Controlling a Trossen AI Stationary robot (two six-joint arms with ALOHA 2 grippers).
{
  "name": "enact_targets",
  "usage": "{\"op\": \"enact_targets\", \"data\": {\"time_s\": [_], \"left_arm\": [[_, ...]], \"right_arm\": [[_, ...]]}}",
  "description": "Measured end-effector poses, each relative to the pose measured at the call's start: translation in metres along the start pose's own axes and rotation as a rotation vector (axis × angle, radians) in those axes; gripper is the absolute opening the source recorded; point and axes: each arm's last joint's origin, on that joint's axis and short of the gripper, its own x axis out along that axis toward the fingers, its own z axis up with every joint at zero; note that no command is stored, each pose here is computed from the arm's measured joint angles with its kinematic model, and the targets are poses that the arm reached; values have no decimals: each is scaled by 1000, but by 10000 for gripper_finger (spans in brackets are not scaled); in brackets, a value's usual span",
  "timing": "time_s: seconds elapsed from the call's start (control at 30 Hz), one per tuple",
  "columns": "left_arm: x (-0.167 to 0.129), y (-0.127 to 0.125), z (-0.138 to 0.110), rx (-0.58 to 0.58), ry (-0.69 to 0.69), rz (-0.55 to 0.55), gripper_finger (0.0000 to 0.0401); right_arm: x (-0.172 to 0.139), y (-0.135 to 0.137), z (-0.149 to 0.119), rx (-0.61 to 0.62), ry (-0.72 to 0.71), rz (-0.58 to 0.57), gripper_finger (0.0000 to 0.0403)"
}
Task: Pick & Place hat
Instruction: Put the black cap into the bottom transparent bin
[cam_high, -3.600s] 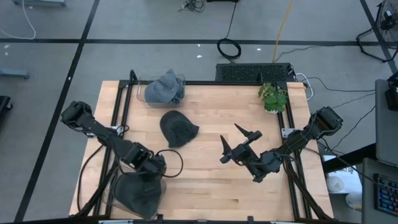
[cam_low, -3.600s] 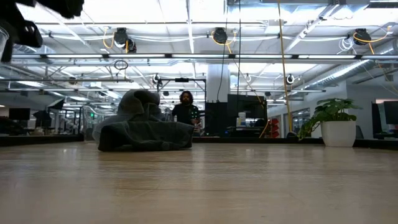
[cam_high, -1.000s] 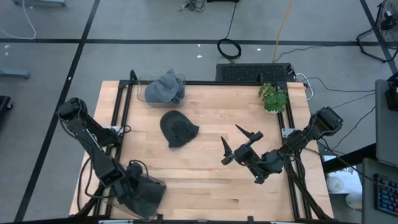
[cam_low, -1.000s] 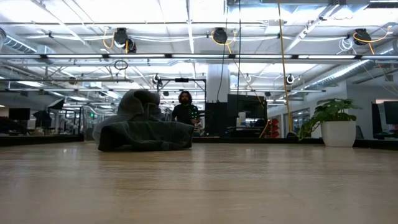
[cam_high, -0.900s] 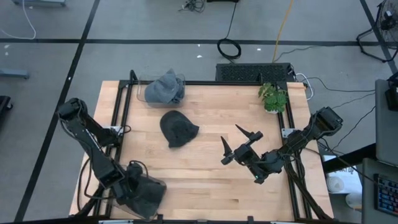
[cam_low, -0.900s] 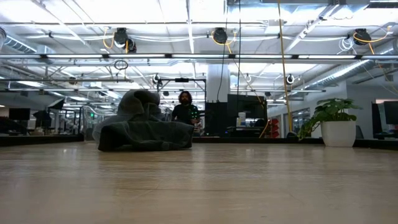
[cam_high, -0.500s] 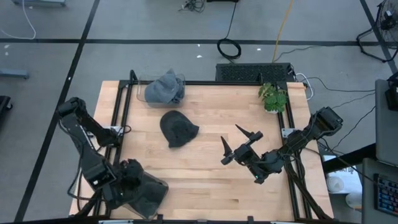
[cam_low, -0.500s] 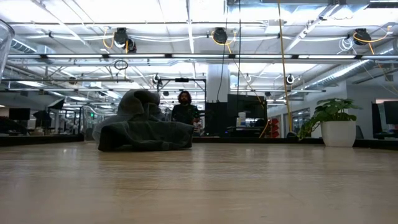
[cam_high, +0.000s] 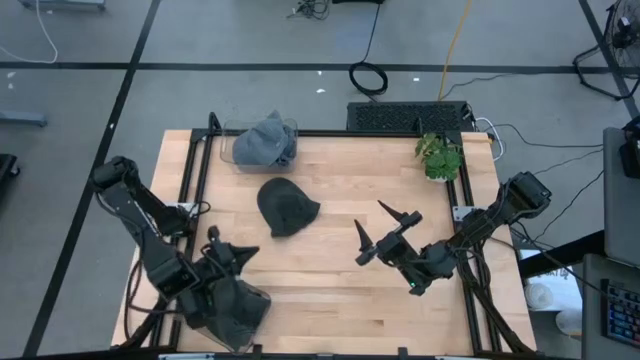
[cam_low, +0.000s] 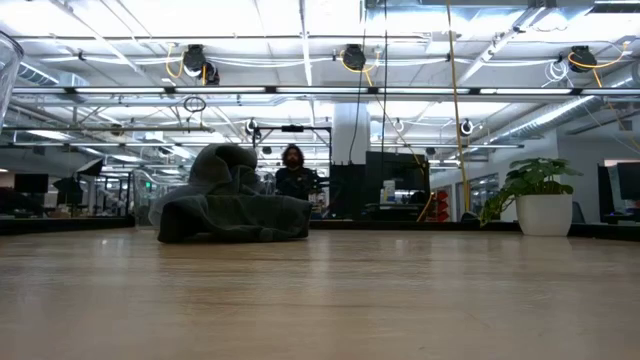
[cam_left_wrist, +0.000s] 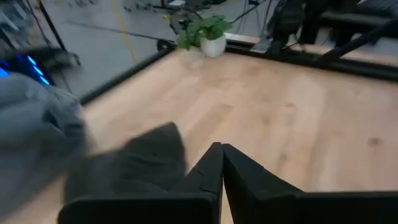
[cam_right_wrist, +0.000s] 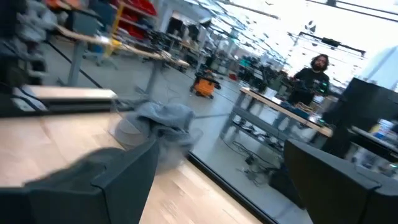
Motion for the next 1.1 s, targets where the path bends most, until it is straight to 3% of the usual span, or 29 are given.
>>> {"op": "enact_targets", "data": {"time_s": [0.1, 0.2, 0.33, 0.47, 0.6, 0.67, 0.9, 1.1], "left_arm": [[6, 2, 4, 68, -9, 27, 18], [5, 7, 10, 51, -29, 28, 18], [-2, 19, 24, 70, 103, -71, 9], [-5, 26, 47, 84, 200, -297, 7], [-7, 27, 76, 236, 133, -614, 18], [-6, 35, 85, 301, 99, -698, 16], [4, 88, 91, 312, 72, -606, 8], [16, 124, 63, 194, -1, -625, 24]], "right_arm": [[0, 5, -1, 23, -58, 73, 336], [3, 15, -7, 37, -132, 222, 336], [21, 25, -17, 67, -167, 464, 336], [49, 25, -29, 91, -83, 486, 336], [77, 23, -45, 116, 32, 616, 336], [90, 20, -51, 169, 94, 676, 336], [119, 9, -73, 265, 299, 608, 336], [143, 24, -107, 306, 422, 659, 336]]}}
